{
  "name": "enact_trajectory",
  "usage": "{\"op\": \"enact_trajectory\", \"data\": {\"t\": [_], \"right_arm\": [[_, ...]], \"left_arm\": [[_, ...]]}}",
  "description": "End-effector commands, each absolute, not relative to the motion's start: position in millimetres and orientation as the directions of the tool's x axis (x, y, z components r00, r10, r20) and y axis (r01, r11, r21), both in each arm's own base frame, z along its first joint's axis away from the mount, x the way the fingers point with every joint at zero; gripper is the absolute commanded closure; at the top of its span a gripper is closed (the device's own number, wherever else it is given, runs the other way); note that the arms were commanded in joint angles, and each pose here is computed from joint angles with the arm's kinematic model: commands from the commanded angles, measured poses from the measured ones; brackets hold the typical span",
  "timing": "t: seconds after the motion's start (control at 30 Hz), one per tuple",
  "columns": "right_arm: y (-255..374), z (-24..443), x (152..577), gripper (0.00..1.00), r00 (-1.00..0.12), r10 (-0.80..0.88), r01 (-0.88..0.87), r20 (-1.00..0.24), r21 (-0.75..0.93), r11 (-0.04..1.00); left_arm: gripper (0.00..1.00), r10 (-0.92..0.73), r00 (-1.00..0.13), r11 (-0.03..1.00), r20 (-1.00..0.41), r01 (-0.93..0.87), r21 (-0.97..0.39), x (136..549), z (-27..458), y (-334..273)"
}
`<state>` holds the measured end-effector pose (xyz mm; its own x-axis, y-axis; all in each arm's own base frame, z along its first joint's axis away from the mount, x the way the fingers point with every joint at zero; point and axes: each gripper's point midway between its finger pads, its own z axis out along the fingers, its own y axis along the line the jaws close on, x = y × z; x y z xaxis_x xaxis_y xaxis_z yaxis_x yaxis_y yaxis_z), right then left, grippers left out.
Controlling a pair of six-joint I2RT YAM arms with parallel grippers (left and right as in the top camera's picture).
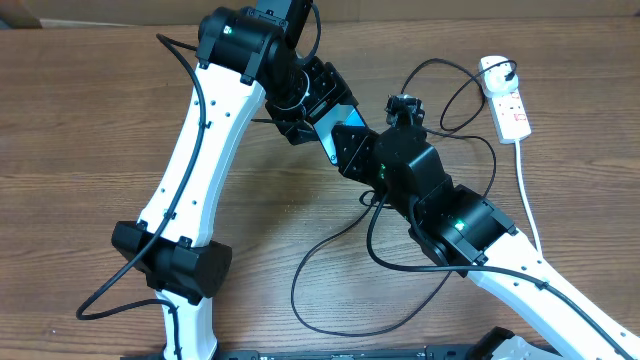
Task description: Plug charger to phone and switch on socket
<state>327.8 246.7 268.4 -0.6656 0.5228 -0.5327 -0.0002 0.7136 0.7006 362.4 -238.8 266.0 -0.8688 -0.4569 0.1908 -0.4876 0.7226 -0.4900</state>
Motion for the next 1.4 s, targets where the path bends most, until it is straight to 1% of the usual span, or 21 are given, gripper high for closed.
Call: {"op": "enact_trajectory", "data": {"t": [0.0, 0.33, 1.17, 1.37], "right_arm": [[247.5, 295.5, 326.2, 0.78, -0.643, 0.542, -0.038, -0.541, 0.73, 0.683], [247.4, 295.5, 326.3, 0.8, -0.642, 0.543, -0.038, -0.541, 0.73, 0.683], [247.6, 297.0, 327.8, 0.88, -0.636, 0.547, -0.041, -0.545, 0.731, 0.681], [246.4, 294.7, 327.3, 0.9, -0.638, 0.545, -0.033, -0.544, 0.726, 0.686]], "left_arm": [[0.32, -0.435, -0.886, 0.724, 0.158, -0.449, -0.523, 360.0, 278.8, -241.3], [0.32, -0.435, -0.886, 0.724, 0.158, -0.449, -0.523, 360.0, 278.8, -241.3], [0.31, -0.434, -0.886, 0.723, 0.161, -0.449, -0.525, 359.6, 279.0, -241.7], [0.26, -0.436, -0.886, 0.724, 0.157, -0.45, -0.523, 360.3, 278.7, -241.0]]}}
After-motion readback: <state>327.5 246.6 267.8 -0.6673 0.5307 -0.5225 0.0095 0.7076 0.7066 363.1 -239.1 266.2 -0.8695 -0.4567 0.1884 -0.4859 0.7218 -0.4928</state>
